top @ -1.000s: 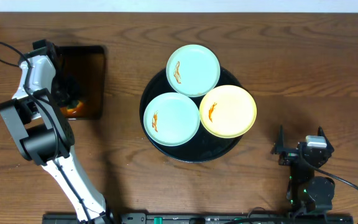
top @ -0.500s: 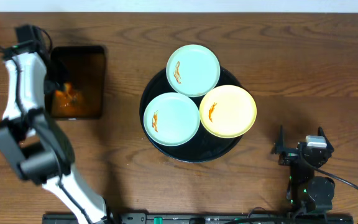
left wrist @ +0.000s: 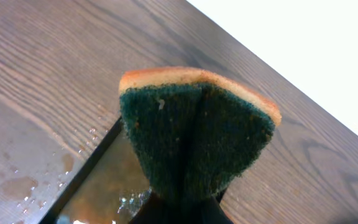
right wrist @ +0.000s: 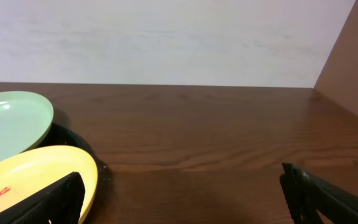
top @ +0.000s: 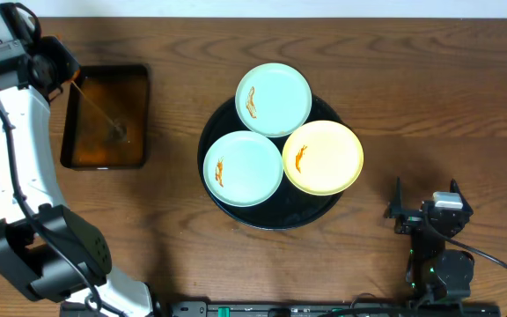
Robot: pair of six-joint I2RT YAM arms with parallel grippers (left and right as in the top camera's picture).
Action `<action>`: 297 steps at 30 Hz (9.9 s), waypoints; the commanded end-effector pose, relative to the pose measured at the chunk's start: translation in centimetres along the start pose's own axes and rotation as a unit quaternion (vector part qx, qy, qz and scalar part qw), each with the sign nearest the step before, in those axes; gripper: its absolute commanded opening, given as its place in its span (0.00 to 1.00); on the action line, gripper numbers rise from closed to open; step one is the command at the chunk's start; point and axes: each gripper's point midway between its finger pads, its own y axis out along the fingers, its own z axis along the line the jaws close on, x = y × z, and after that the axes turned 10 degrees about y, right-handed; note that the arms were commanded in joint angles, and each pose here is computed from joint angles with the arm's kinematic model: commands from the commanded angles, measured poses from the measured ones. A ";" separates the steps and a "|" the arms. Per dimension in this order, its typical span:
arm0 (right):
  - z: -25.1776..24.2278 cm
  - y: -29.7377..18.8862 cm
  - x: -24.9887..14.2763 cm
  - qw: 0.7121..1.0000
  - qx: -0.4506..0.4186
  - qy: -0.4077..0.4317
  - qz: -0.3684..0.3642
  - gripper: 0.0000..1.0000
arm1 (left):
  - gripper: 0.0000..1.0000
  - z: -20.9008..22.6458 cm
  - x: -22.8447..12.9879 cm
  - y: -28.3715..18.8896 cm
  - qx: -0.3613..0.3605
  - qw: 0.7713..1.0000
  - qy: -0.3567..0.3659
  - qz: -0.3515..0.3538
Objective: Clean dirty plates on tray and stack at the side
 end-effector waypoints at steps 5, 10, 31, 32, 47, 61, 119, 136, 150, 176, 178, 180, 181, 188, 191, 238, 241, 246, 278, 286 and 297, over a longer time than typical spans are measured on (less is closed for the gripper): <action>0.2 0.0 -0.2 1.000 0.003 -0.003 0.003 0.99 | 0.08 1.9 -8.6 8.5 0.013 0.994 -0.009 0.108; 0.2 0.0 -0.2 1.000 0.003 -0.003 0.003 0.99 | 0.07 1.5 -8.4 8.4 0.003 0.994 -0.010 0.108; 0.2 0.0 -0.2 1.000 0.003 -0.003 0.003 0.99 | 0.08 -0.8 1.5 -1.7 -0.034 0.994 0.007 -0.100; 0.2 0.0 -0.2 1.000 0.003 -0.003 0.003 0.99 | 0.08 -0.2 0.0 0.2 -0.024 0.997 0.005 -0.075; 0.2 0.0 -0.2 1.000 0.003 -0.003 0.003 0.99 | 0.08 -0.2 -2.4 0.5 -0.025 0.998 0.028 -0.042; 0.2 0.0 -0.2 1.000 0.003 -0.003 0.003 0.99 | 0.07 -0.3 -2.1 0.2 -0.029 0.996 0.031 -0.072; 0.2 0.0 -0.2 1.000 0.003 -0.003 0.003 0.99 | 0.08 1.1 -4.0 2.7 0.003 0.993 0.107 -0.044; 0.2 0.0 -0.2 1.000 0.003 -0.003 0.003 0.99 | 0.08 -7.0 3.7 -18.1 -0.096 0.943 0.163 -0.272; 0.2 0.0 -0.2 1.000 0.003 -0.003 0.003 0.99 | 0.08 -16.8 -19.7 -11.3 -0.156 0.971 0.054 0.176; 0.2 0.0 -0.2 1.000 0.003 -0.003 0.003 0.99 | 0.37 -21.8 -36.4 -3.7 -0.073 0.902 0.216 0.367; 0.2 0.0 -0.2 1.000 0.003 -0.003 0.003 0.99 | 0.58 -21.9 -36.3 -3.6 -0.075 0.902 0.216 0.365; 0.2 0.0 -0.2 1.000 0.003 -0.003 0.003 0.99 | 0.60 -22.1 -36.1 -3.6 -0.079 0.903 0.216 0.363; 0.2 0.0 -0.2 1.000 0.003 -0.003 0.003 0.99 | 0.60 -22.4 -36.0 -3.8 -0.086 0.902 0.221 0.361; 0.2 0.0 -0.2 1.000 0.003 -0.003 0.003 0.99 | 0.61 -25.7 -31.0 -7.6 -0.171 0.905 0.251 0.297; 0.2 0.0 -0.2 1.000 0.003 -0.003 0.003 0.99 | 0.64 -25.9 -27.4 -10.1 -0.191 0.918 0.255 0.236; 16.1 -11.2 21.9 0.870 0.480 0.014 -0.114 0.99 | 0.80 -10.9 -20.6 -14.7 -0.032 0.966 0.153 0.207; 17.6 -8.5 22.7 0.870 0.493 -0.001 0.014 0.99 | 0.80 -10.9 -20.6 -14.7 -0.033 0.966 0.153 0.206; 19.7 -3.6 23.8 0.835 0.515 0.056 0.187 0.99 | 0.88 -10.7 -20.8 -14.8 -0.030 0.965 0.154 0.212; 29.8 11.9 -7.1 0.772 0.195 -0.048 0.603 0.97 | 0.89 -10.1 -21.5 -15.1 -0.021 0.961 0.155 0.229; 28.4 12.0 -11.5 0.763 0.120 -0.060 0.633 0.40 | 0.89 -10.2 -21.4 -15.1 -0.022 0.961 0.155 0.227; 27.7 12.1 -16.2 0.739 0.103 -0.080 0.661 0.38 | 0.89 -10.2 -21.4 -15.1 -0.022 0.961 0.155 0.227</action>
